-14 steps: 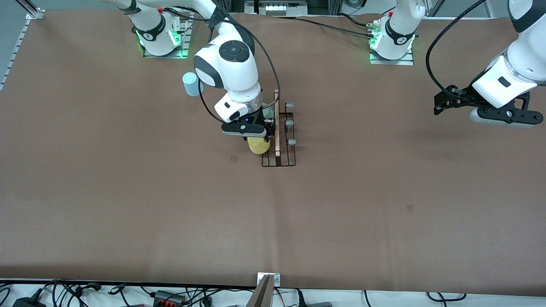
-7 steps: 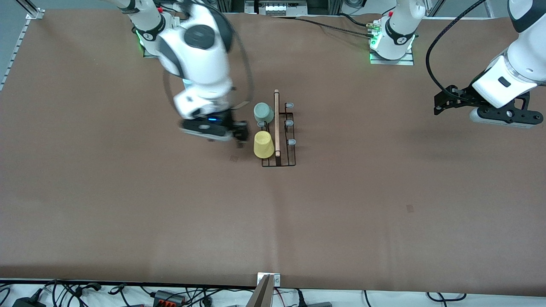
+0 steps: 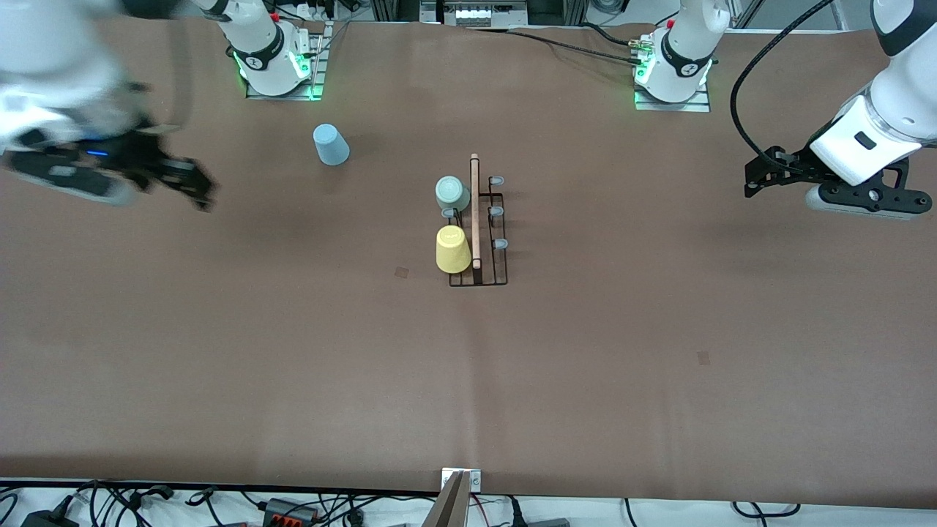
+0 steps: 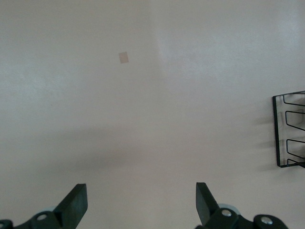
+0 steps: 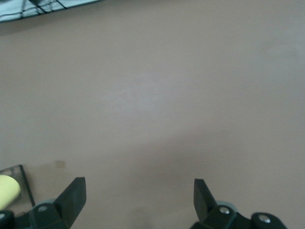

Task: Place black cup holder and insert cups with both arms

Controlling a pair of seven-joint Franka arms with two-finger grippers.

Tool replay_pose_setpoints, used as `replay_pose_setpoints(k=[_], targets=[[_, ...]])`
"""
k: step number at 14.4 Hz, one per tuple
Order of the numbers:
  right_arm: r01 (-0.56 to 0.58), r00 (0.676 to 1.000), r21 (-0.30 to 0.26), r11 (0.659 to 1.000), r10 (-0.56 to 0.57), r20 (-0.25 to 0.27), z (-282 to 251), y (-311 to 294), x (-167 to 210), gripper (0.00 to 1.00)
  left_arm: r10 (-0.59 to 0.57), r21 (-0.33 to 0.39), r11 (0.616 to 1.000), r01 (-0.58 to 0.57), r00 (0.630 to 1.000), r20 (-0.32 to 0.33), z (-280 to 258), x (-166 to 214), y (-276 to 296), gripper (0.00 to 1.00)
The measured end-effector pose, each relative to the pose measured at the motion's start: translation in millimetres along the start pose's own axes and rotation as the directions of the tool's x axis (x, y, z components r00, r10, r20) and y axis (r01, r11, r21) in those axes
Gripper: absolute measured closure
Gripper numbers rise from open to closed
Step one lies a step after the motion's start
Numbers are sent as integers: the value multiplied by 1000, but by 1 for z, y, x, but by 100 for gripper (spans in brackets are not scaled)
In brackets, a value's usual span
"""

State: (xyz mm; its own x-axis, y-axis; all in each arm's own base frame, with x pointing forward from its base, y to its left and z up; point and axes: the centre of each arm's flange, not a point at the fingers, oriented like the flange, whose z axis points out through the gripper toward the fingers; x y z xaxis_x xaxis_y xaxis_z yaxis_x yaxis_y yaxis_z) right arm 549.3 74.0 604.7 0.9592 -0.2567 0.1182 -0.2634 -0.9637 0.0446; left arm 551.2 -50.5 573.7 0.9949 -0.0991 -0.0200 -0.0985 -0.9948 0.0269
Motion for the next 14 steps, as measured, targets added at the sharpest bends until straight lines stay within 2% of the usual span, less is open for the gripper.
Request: replay_pose_setpoints(k=[3, 5, 7, 10, 14], targets=[[70, 995, 1, 998, -70, 71, -17, 97, 17, 0, 0, 0, 1000, 0, 1000, 0, 0, 0, 0, 0], [85, 992, 5, 996, -85, 90, -32, 126, 21, 0, 0, 0, 1000, 0, 1000, 0, 0, 0, 0, 0], [69, 993, 3, 998, -69, 97, -34, 134, 32, 0, 0, 0, 1000, 0, 1000, 0, 0, 0, 0, 0], [85, 983, 20, 996, -87, 160, -7, 139, 57, 0, 0, 0, 1000, 0, 1000, 0, 0, 0, 0, 0], [122, 976, 47, 991, -129, 177, 6, 135, 67, 0, -1, 0, 1000, 1, 1000, 1, 0, 0, 0, 0]])
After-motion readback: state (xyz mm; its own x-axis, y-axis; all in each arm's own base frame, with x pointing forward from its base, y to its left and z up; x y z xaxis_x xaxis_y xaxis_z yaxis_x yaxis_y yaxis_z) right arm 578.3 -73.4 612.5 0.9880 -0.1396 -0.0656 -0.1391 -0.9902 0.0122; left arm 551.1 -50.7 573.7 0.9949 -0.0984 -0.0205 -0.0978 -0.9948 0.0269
